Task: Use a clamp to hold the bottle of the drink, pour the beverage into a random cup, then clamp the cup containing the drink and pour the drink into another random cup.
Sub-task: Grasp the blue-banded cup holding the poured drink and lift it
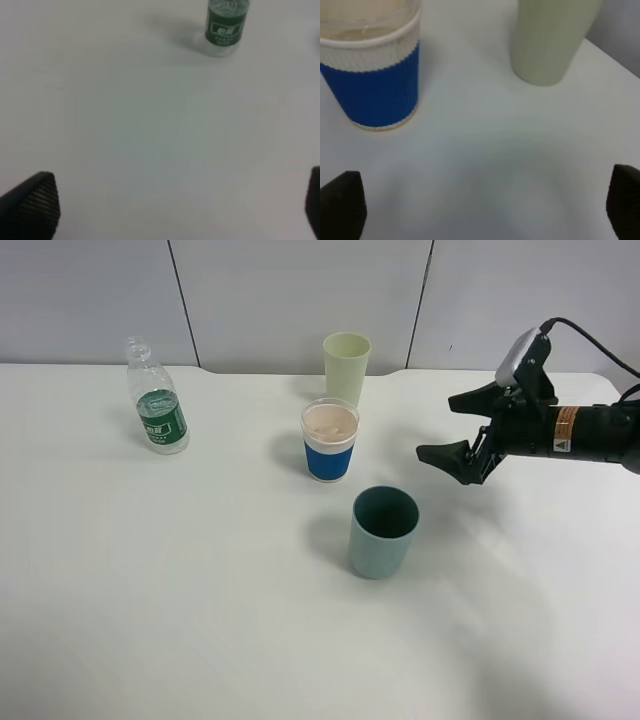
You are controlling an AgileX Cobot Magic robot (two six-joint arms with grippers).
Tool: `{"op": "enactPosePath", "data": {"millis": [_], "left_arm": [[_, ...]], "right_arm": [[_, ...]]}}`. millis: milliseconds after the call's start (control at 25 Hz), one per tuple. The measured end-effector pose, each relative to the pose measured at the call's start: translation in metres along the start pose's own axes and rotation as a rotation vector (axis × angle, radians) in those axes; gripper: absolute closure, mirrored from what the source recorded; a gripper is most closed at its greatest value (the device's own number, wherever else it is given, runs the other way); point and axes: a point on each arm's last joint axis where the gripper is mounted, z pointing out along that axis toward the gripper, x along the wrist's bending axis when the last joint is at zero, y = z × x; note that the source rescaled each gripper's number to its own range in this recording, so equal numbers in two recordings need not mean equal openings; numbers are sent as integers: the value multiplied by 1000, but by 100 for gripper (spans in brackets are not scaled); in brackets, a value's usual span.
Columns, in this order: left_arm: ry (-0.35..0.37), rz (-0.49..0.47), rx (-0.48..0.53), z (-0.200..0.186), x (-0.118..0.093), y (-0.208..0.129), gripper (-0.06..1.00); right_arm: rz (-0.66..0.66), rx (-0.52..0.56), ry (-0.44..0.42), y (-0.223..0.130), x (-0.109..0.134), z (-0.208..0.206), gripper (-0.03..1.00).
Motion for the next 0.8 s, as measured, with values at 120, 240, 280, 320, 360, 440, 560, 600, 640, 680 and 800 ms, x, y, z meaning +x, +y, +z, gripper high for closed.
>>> {"op": "enactPosePath", "data": {"millis": [120,240,280,320,360,440,560,600,640,680,800], "left_arm": [[0,0,0,0,0,0,-6],[0,0,0,0,0,0,-6],[0,0,0,0,0,0,-6],[0,0,0,0,0,0,-6],[0,0,0,0,0,0,-6],[0,0,0,0,0,0,-6],[0,0,0,0,0,0,-6],[0,0,0,0,0,0,-6],[0,0,0,0,0,0,-6],[0,0,0,0,0,0,-6],[0,0,0,0,0,0,-6]], "right_arm": [[36,-12,57,-5,-3,7,8],[52,-48,105,-7,-5,14,8],[50,-62,116,-6,-6,16,8],[46,-68,123,-6,-6,19,8],[36,-74,132,-5,-7,22,8],[19,-77,156,-4,-8,30,8],[-25,-80,222,0,-7,48,8],[-29,-78,247,0,-6,54,8],[-39,-79,273,3,-5,61,8],[-47,-78,298,4,-3,68,8],[-51,-81,348,7,1,86,8]]}}
